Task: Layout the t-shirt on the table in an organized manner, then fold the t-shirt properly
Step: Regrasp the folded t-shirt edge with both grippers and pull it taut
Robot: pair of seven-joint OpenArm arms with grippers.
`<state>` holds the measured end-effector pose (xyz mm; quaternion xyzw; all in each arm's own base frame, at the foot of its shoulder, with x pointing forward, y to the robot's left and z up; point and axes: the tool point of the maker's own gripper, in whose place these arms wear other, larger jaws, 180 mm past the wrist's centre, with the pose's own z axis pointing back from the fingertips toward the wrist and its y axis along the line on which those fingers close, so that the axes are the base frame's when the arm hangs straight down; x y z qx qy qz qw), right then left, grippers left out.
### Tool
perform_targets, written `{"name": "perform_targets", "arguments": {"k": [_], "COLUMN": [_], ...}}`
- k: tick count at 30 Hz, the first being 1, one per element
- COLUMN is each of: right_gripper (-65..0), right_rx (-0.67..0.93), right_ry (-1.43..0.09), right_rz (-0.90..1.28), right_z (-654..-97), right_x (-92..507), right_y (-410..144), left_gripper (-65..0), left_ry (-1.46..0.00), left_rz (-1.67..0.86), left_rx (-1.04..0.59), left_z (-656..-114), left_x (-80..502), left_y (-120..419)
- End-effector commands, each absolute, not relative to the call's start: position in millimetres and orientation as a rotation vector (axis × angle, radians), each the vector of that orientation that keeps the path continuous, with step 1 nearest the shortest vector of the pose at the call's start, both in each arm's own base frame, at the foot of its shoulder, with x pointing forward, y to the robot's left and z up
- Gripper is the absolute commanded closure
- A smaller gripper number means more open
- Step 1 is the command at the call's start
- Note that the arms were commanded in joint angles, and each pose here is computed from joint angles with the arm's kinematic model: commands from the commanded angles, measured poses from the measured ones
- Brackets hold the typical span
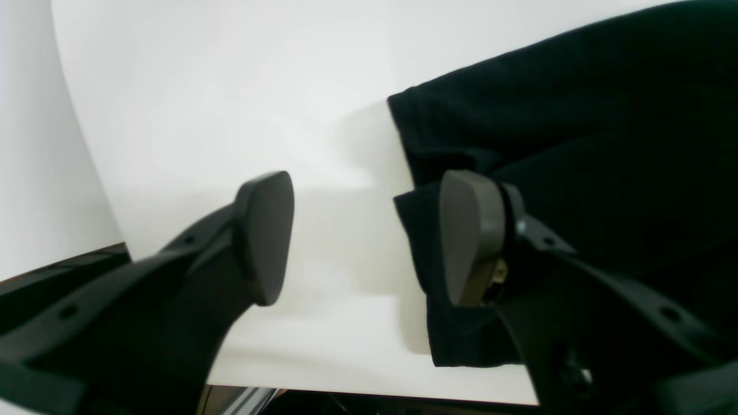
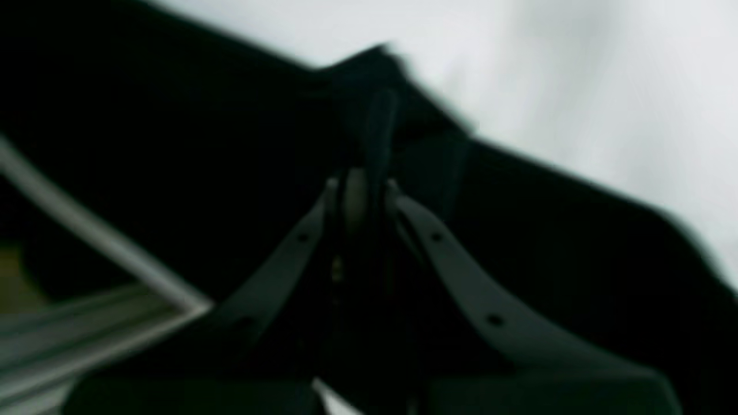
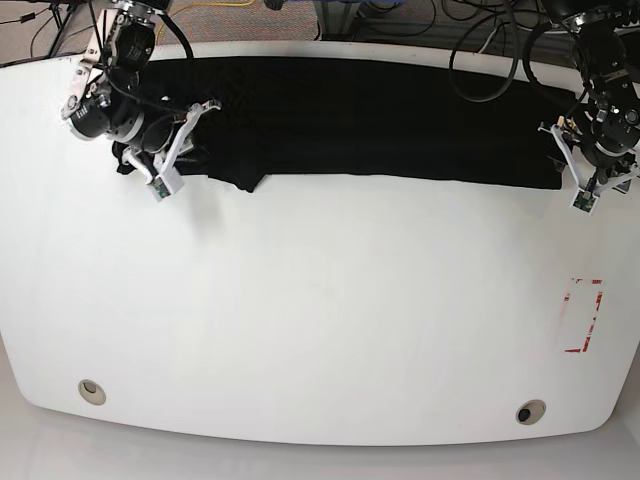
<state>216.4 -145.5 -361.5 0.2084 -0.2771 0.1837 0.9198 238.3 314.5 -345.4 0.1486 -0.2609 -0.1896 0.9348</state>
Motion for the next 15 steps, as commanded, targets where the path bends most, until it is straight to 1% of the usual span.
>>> {"name": "perform_targets", "arguments": {"k": [1, 3, 7, 10, 15], "right_gripper": [-0.2, -0.2, -0.3, -3.5, -17.3], "right_rx": [0.537, 0.607, 0.666, 0.672, 0.678], "right_ry": [-0.609, -0.596, -0.563, -0.542, -0.489], "right_rz": [0.409, 0.411, 0.404, 0.403, 0.401], "right_z": [-348.5, -348.6, -354.0, -358.1, -368.8], "right_x": [214.7, 207.0, 196.9, 193.5, 181.7], "right_y": [-132.2, -124.3, -117.7, -119.9, -122.0], "left_gripper": [-36.7, -36.7, -36.7, -36.7, -36.7], "left_ry": [-0.564, -0.562, -0.559, -0.559, -0.557], "left_rz": [-0.394, -0.409, -0.42, -0.423, -0.423], "left_rx": [0.325, 0.318, 0.311, 0.31, 0.309], "left_z": [-334.9, -336.8, -338.5, -338.9, -339.3], "left_x": [245.0, 246.2, 246.6, 246.8, 246.3], "left_y": [317.4, 312.8, 309.2, 308.3, 308.3]}}
